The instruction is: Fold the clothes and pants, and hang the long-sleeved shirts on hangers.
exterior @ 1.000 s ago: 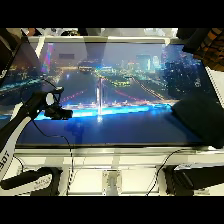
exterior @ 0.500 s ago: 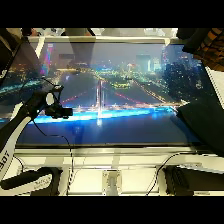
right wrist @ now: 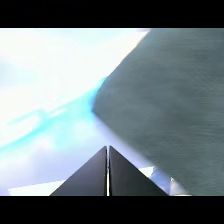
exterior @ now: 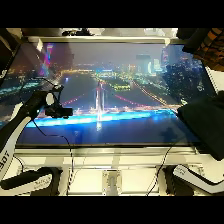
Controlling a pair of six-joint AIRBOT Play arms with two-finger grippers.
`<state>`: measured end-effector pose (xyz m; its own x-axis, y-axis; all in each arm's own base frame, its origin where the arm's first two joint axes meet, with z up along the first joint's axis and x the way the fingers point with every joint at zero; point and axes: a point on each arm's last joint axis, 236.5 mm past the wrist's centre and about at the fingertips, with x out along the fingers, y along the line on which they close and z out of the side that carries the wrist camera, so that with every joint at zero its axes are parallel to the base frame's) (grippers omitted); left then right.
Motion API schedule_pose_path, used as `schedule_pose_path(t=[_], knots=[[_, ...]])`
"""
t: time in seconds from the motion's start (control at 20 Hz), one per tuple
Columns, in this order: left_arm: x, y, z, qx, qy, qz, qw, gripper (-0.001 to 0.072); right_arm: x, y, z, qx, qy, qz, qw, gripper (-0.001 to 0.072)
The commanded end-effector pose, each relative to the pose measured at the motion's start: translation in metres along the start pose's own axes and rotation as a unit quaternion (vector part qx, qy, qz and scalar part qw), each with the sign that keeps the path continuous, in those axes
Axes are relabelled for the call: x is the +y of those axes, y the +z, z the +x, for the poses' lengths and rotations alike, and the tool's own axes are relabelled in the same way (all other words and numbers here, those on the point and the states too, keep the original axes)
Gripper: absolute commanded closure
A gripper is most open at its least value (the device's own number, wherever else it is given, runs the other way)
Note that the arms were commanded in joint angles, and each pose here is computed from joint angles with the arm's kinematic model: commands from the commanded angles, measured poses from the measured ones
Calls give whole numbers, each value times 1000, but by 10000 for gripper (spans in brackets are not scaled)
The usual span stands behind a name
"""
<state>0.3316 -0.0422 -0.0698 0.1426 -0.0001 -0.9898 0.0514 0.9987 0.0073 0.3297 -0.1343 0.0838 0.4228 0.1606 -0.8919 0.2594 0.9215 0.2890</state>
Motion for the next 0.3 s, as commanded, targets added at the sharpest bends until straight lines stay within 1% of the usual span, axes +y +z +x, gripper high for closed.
schedule_pose_path(t=[0.0,0.15,0.25], knots=[[0,0,0,-1,0,-1,1000,356,95,-32,40,67,43,-85,993,670],[0,0,0,0,0,-1,1000,356,145,-62,72,95,64,-137,984,670],[0,0,0,0,0,-1,1000,356,163,-78,84,108,63,-153,980,670]])
